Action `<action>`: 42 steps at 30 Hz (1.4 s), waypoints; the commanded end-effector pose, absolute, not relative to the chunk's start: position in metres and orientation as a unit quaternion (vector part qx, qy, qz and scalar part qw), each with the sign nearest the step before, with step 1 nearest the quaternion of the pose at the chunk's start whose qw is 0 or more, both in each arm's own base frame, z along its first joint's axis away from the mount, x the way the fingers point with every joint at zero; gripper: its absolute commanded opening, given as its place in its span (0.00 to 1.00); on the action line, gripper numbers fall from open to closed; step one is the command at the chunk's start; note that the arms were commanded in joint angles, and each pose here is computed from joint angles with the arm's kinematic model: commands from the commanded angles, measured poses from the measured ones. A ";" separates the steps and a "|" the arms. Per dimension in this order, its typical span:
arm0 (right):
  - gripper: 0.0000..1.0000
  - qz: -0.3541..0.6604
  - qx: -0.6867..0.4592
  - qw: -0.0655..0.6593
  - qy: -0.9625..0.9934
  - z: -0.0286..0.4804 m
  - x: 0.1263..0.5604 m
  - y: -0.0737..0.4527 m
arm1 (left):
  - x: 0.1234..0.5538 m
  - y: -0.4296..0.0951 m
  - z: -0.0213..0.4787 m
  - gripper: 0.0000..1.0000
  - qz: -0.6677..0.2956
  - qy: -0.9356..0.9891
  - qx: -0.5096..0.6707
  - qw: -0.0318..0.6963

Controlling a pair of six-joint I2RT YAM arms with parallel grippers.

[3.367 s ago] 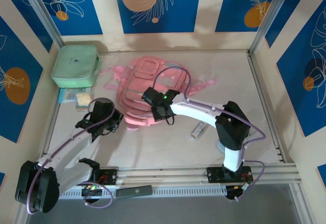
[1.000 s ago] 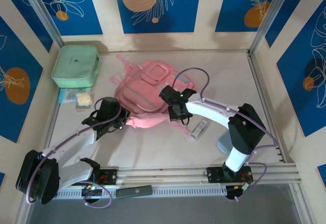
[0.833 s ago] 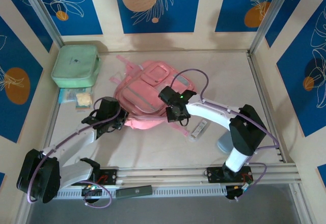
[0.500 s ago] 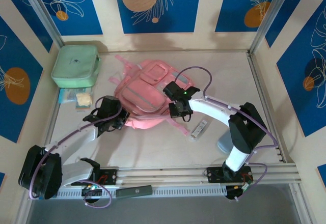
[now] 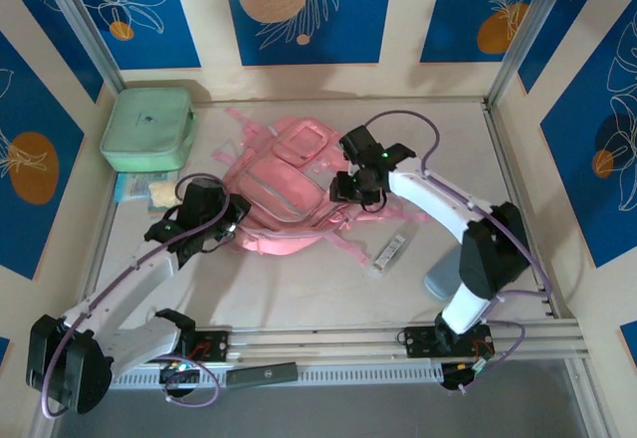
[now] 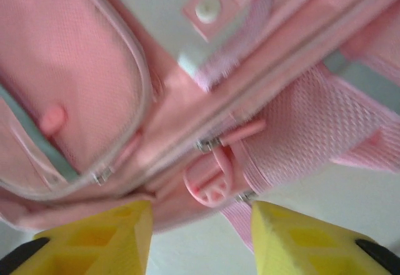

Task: Pack the student bag
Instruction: Rotate the student bag at the center of the table.

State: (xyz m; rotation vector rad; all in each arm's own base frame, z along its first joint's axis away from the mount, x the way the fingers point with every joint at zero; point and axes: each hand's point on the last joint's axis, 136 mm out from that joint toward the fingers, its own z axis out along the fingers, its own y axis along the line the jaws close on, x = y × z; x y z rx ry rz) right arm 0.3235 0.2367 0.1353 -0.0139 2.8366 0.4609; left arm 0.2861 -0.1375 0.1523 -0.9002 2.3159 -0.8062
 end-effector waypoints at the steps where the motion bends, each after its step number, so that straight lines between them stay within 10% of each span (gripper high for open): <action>1: 0.50 0.171 0.025 0.098 0.980 0.128 0.335 0.249 | 0.294 -0.152 0.163 0.41 -0.292 0.864 -0.308 0.272; 28: 0.56 0.149 0.138 0.078 0.976 0.055 0.389 0.251 | 0.318 -0.150 0.097 0.41 -0.233 0.887 -0.319 0.239; 42: 0.00 0.267 0.116 0.106 0.951 0.080 0.382 0.266 | 0.378 -0.137 0.090 0.39 -0.237 0.882 -0.319 0.253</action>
